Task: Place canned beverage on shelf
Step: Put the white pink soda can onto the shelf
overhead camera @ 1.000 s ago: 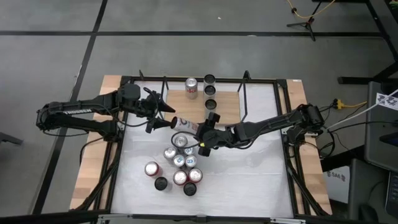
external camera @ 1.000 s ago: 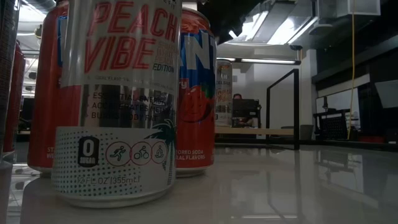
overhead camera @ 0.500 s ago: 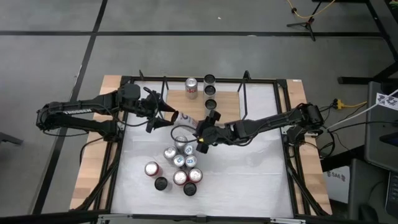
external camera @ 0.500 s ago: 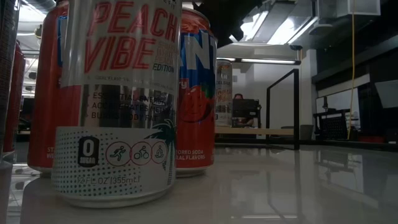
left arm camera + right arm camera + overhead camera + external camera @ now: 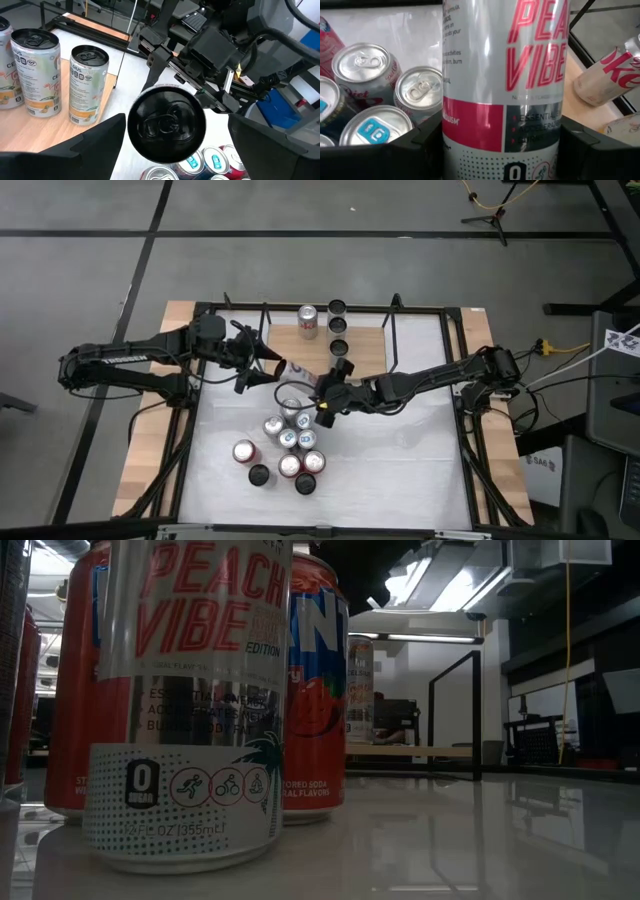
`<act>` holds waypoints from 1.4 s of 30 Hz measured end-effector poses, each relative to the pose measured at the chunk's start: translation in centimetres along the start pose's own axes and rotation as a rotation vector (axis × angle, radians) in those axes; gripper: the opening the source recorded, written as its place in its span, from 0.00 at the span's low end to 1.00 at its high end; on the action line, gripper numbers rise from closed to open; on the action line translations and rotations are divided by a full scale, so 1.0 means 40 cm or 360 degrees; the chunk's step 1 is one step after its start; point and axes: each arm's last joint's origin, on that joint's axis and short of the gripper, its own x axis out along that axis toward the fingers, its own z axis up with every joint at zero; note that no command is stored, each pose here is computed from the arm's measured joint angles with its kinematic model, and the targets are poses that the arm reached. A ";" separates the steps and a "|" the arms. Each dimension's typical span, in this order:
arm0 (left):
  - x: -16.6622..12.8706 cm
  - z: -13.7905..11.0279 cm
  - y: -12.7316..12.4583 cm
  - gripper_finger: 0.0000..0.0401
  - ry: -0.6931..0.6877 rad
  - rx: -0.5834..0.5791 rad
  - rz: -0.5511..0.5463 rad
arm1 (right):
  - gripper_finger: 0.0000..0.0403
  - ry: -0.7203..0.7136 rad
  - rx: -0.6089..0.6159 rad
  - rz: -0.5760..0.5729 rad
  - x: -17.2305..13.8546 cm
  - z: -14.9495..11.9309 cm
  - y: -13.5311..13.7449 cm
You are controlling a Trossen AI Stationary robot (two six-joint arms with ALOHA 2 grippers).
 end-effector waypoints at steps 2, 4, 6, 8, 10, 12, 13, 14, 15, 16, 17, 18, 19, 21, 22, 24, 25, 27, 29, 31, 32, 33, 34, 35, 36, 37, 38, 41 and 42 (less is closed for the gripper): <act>0.000 0.001 0.002 0.87 -0.0012 0.0000 0.0038 | 0.63 -0.0030 0.0013 0.0009 0.000 0.005 0.001; 0.000 0.001 0.003 0.87 -0.0022 0.0001 0.0069 | 0.63 -0.0051 0.0021 0.0025 -0.001 0.009 0.003; 0.000 0.001 0.003 0.87 -0.0024 0.0000 0.0076 | 0.63 -0.0050 0.0022 0.0030 -0.001 0.009 0.003; 0.000 0.001 0.004 0.87 -0.0024 0.0000 0.0078 | 0.63 -0.0047 0.0007 0.0033 -0.001 0.008 0.004; 0.000 0.001 0.003 0.87 -0.0023 0.0001 0.0076 | 0.63 -0.0048 -0.0050 0.0029 -0.001 0.008 0.003; 0.000 0.000 0.003 0.87 -0.0019 0.0001 0.0076 | 0.63 -0.0050 -0.0108 0.0032 -0.002 0.008 0.005; 0.000 0.000 0.004 0.87 -0.0018 0.0000 0.0077 | 0.63 -0.0052 -0.0128 0.0028 -0.003 0.007 0.007; 0.000 0.000 0.003 0.87 -0.0018 0.0001 0.0074 | 0.63 -0.0055 -0.0154 0.0013 -0.003 0.008 0.006; 0.000 0.000 0.003 0.87 -0.0018 0.0001 0.0073 | 0.63 -0.0061 -0.0183 -0.0005 -0.003 0.008 0.006; 0.000 0.000 0.003 0.87 -0.0017 0.0002 0.0069 | 0.63 -0.0068 -0.0206 -0.0018 -0.003 0.009 0.006; 0.000 0.000 0.003 0.87 -0.0016 0.0003 0.0066 | 0.63 -0.0072 -0.0224 -0.0024 -0.003 0.010 0.006; 0.000 0.000 0.003 0.87 -0.0016 0.0006 0.0064 | 0.63 -0.0079 -0.0231 -0.0023 -0.003 0.011 0.006; 0.000 0.000 0.002 0.87 -0.0016 0.0010 0.0055 | 0.63 -0.0093 -0.0238 -0.0022 -0.003 0.013 0.006; -0.001 0.002 0.001 0.87 -0.0022 0.0014 0.0040 | 0.63 -0.0122 -0.0259 -0.0018 -0.003 0.018 0.007; -0.001 0.002 0.001 0.87 -0.0021 0.0014 0.0036 | 0.63 -0.0136 -0.0272 -0.0017 -0.003 0.020 0.008; -0.001 0.002 0.000 0.87 -0.0022 0.0014 0.0035 | 0.63 -0.0154 -0.0271 -0.0015 -0.003 0.023 0.008; -0.001 0.002 0.001 0.87 -0.0022 0.0014 0.0037 | 0.63 -0.0160 -0.0268 -0.0014 -0.003 0.024 0.009; -0.001 0.002 0.001 0.87 -0.0024 0.0014 0.0041 | 0.63 -0.0167 -0.0266 -0.0023 -0.003 0.025 0.008; -0.001 0.002 0.001 0.87 -0.0025 0.0010 0.0046 | 0.63 -0.0174 -0.0266 -0.0058 -0.003 0.026 0.007; -0.001 0.003 0.002 0.87 -0.0029 0.0001 0.0056 | 0.63 -0.0181 -0.0270 -0.0099 -0.003 0.026 0.006; -0.001 0.003 0.002 0.87 -0.0030 -0.0004 0.0060 | 0.63 -0.0185 -0.0270 -0.0115 -0.003 0.027 0.005; -0.001 0.003 0.002 0.87 -0.0034 -0.0019 0.0063 | 0.63 -0.0190 -0.0267 -0.0127 -0.003 0.028 0.005; -0.001 0.004 0.002 0.87 -0.0040 -0.0033 0.0061 | 0.63 -0.0198 -0.0262 -0.0137 -0.003 0.029 0.004; -0.001 0.005 0.001 0.87 -0.0048 -0.0034 0.0058 | 0.63 -0.0206 -0.0257 -0.0137 -0.004 0.030 0.004; 0.000 0.007 0.001 0.87 -0.0059 -0.0031 0.0054 | 0.63 -0.0212 -0.0253 -0.0138 -0.004 0.031 0.004; 0.002 0.009 0.001 0.87 -0.0071 -0.0026 0.0048 | 0.63 -0.0216 -0.0255 -0.0141 -0.003 0.032 0.004; 0.004 0.011 -0.001 0.87 -0.0083 -0.0021 0.0039 | 0.63 -0.0218 -0.0258 -0.0148 -0.004 0.033 0.004; 0.005 0.016 -0.004 0.87 -0.0119 0.0003 0.0029 | 0.63 -0.0227 -0.0258 -0.0149 -0.004 0.034 0.004; 0.005 0.018 -0.005 0.87 -0.0131 0.0007 0.0025 | 0.63 -0.0231 -0.0255 -0.0150 -0.004 0.035 0.004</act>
